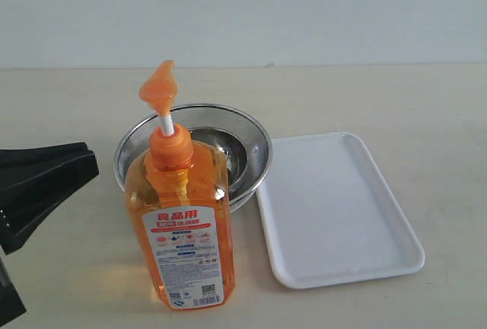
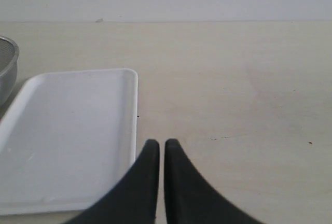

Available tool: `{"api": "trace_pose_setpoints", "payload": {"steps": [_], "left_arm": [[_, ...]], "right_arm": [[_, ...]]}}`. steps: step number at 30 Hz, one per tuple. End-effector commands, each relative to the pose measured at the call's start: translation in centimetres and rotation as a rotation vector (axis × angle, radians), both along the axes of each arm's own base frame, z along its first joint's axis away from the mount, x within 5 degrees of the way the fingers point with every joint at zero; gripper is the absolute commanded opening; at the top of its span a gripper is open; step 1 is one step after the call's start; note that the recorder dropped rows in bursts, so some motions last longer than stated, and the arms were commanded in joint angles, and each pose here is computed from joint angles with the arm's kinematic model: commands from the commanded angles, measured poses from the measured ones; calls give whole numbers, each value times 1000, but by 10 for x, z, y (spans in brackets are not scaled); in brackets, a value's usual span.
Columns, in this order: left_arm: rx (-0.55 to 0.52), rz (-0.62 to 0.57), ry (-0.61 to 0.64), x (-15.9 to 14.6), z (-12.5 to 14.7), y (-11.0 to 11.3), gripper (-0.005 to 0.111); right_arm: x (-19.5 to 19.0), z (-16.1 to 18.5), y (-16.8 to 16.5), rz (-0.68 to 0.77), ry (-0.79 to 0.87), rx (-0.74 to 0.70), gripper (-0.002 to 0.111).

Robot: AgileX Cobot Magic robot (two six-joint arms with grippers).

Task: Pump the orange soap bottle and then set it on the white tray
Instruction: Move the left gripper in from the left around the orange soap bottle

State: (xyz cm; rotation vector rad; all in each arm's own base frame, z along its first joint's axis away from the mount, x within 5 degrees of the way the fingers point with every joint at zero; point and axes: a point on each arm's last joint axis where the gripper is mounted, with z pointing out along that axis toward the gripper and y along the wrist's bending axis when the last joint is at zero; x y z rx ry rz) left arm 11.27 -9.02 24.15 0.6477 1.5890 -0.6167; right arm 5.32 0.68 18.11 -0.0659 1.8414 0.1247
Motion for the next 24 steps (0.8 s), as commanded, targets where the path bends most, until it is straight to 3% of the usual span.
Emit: {"api": "trace_pose_setpoints", "payload": {"steps": [1,5,8,14,24], "left_arm": [[-14,-16,25,3,-4,-4,28],[-99,-70,31,7,-3,-11,61],[-123,-75,28,12,-5,-14,73],[-85,-63,1,22,-13,-18,74],[-113,-93,-2,41,-13,-31,74]], "right_arm": [[0,1,0,-3,-8,2,1],[0,1,0,-3,-8,2,1],[0,1,0,-3,-8,2,1],[0,1,0,-3,-8,2,1],[0,1,0,-3,-8,2,1]]}}
